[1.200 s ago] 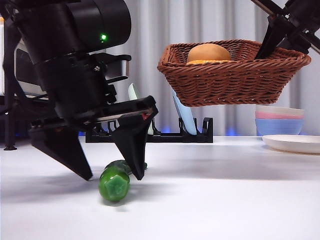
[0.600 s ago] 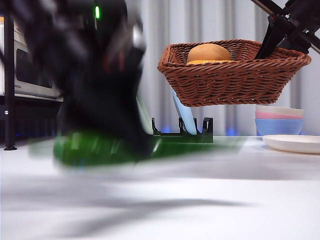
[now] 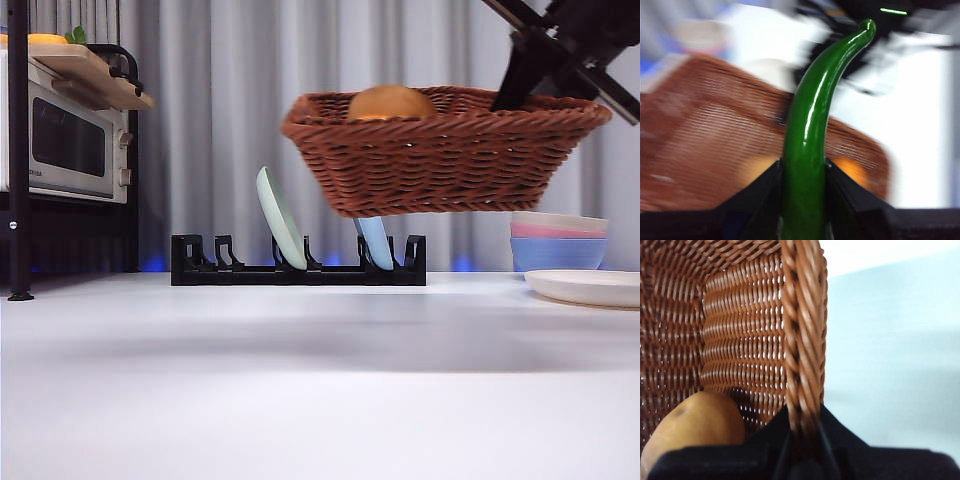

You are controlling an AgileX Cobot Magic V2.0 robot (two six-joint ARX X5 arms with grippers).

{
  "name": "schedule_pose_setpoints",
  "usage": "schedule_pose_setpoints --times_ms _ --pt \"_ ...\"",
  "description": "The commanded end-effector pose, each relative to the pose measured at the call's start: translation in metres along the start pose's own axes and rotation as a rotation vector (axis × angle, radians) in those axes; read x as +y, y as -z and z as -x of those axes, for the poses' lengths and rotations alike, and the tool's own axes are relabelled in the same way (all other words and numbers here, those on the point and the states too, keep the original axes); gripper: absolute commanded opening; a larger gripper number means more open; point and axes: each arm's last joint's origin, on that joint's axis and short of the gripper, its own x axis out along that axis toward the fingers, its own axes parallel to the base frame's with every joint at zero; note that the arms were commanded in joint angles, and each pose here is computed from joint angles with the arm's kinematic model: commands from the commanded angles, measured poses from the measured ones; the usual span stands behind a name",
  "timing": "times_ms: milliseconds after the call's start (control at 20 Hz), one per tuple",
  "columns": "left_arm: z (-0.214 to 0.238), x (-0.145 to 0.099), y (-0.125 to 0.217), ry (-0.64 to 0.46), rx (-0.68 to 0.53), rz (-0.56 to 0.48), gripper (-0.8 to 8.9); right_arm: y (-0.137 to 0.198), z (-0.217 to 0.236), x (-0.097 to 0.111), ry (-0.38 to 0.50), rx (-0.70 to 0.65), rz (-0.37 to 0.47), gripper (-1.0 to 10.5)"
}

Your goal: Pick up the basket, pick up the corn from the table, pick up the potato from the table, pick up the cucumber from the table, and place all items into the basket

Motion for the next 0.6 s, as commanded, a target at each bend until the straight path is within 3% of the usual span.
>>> schedule_pose_setpoints --times_ms 50,350,450,500,600 --pt "-0.013 0.015 0.007 -0.132 0.026 0.065 -0.09 0.003 -0.003 0.011 -0.038 0.011 0.015 -0.2" --pt "-0.047 0.054 0.036 -0.216 0.141 0.302 -0.08 0.013 -0.011 0.031 -0.088 0.055 0.061 -0.2" --pt "-0.051 0.057 0.041 -0.222 0.163 0.323 0.03 0.015 -0.012 0.035 -0.095 0.062 0.068 -0.2" --pt "-0.051 0.058 0.042 -0.224 0.17 0.327 0.42 0.015 -0.012 0.036 -0.097 0.064 0.069 -0.2" --pt "-0.051 0.058 0.044 -0.224 0.188 0.334 3.83 0.016 -0.013 0.038 -0.102 0.068 0.066 -0.2"
